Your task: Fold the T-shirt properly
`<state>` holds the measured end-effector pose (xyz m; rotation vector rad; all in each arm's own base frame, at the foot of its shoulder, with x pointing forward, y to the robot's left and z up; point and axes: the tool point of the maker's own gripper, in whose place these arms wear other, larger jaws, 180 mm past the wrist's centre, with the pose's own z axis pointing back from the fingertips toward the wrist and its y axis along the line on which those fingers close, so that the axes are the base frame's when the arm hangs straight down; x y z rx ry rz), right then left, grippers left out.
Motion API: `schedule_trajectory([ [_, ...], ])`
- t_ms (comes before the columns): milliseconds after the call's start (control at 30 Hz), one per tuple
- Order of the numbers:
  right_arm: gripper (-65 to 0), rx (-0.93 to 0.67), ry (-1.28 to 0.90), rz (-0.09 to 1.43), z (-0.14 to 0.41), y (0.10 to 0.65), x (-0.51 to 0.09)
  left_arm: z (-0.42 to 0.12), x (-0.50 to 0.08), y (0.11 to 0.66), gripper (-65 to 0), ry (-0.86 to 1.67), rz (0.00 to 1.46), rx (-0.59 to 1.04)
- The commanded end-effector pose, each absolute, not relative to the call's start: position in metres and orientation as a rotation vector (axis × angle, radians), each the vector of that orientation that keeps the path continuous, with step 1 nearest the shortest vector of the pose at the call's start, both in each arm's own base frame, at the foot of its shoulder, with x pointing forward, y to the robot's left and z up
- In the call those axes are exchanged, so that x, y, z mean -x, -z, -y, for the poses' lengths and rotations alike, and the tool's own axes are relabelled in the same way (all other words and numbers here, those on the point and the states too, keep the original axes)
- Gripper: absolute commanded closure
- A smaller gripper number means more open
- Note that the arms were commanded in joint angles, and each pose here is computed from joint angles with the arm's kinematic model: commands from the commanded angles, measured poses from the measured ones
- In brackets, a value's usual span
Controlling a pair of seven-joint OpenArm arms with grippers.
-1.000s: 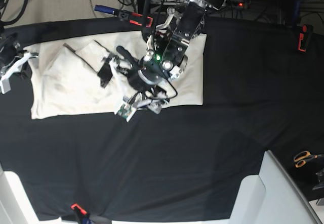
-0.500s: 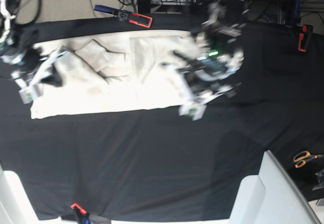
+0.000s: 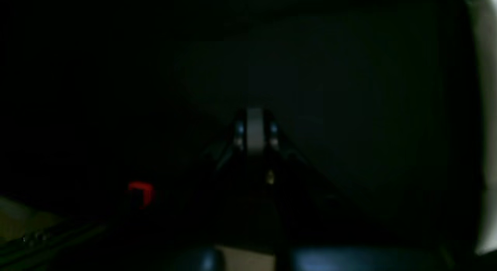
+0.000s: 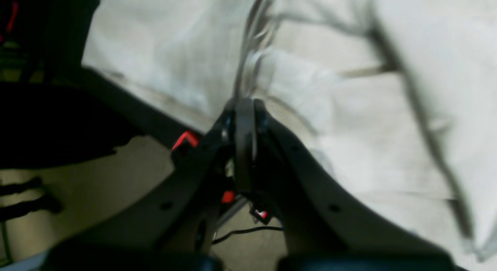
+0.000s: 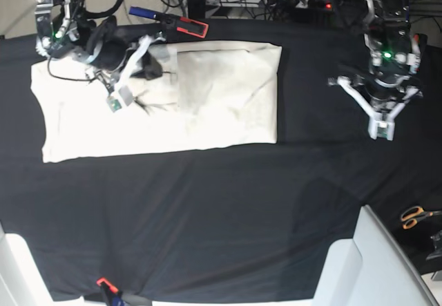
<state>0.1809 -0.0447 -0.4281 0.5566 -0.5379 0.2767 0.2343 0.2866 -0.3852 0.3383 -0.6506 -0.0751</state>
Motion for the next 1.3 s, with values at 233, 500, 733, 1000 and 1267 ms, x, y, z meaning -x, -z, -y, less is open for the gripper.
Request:
schedule_trajectory([
  [233,-36.3,-0.635,-0.226,0.556,0.019,0.421,-0.174,-0.346,-0.255,0.35,0.0,0.173,0.71,-0.499],
  [500,-37.7,-0.651,-0.191,0.505,0.014,0.442,-0.176,-0.381,-0.227,0.382,0.0,0.173,0.561,-0.531],
  [733,-37.7,-0.668,-0.136,0.499,0.014,0.461,-0.177,-0.39,-0.216,0.39,0.0,0.223,0.579,-0.538],
  [1000,-37.5,-0.673,-0.122,0.456,0.013,0.476,-0.173,-0.432,-0.194,0.393,0.0,0.12,0.559,-0.587],
  [1267,-23.1,-0.674,-0.127,0.462,0.012,0.474,-0.177,-0.435,-0.193,0.391,0.0,0.112,0.562,-0.593],
])
